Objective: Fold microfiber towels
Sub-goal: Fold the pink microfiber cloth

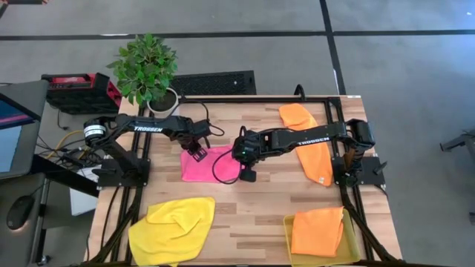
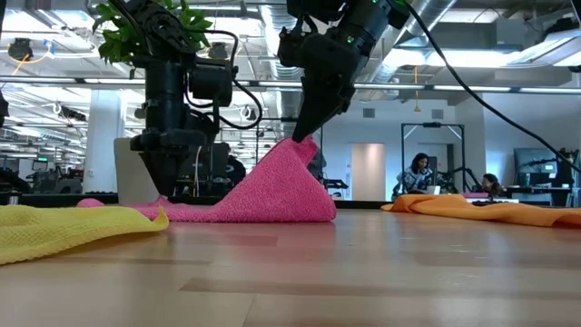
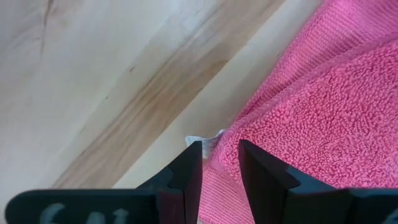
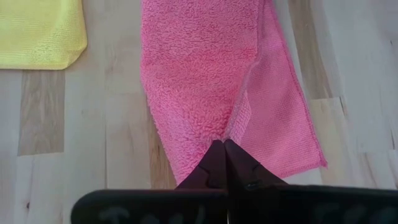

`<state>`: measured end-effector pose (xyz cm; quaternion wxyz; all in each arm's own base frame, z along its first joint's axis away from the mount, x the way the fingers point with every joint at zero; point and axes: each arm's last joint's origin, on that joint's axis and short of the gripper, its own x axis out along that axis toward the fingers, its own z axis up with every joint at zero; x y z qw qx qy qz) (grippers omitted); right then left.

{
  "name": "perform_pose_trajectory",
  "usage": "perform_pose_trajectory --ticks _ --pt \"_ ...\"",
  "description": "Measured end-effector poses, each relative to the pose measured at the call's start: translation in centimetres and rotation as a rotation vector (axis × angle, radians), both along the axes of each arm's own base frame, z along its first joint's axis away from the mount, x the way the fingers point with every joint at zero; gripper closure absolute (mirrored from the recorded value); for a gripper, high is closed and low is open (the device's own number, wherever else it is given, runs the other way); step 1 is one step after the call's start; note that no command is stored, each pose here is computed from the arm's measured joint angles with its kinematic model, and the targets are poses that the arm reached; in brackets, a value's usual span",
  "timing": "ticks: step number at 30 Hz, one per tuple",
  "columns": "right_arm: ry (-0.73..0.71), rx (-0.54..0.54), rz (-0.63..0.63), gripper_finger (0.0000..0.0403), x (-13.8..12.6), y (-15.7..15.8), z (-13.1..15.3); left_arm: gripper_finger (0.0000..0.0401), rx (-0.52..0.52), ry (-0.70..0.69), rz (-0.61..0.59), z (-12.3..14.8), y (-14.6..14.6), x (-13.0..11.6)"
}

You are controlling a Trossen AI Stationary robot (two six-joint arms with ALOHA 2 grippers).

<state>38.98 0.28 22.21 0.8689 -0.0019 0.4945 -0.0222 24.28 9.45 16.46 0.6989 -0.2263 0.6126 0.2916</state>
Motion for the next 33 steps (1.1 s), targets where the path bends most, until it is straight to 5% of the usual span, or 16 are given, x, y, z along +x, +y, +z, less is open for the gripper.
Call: perform_pose_trajectory --ticks 26,33 --pt "0.000 0.018 0.011 0.0400 0.00 0.06 0.00 0.0305 -0.009 -0.001 0.020 -0.82 -0.10 -0.39" --pt "0.001 0.018 0.011 0.0400 0.00 0.06 0.00 0.0373 0.008 -0.031 -0.001 -0.77 0.02 -0.07"
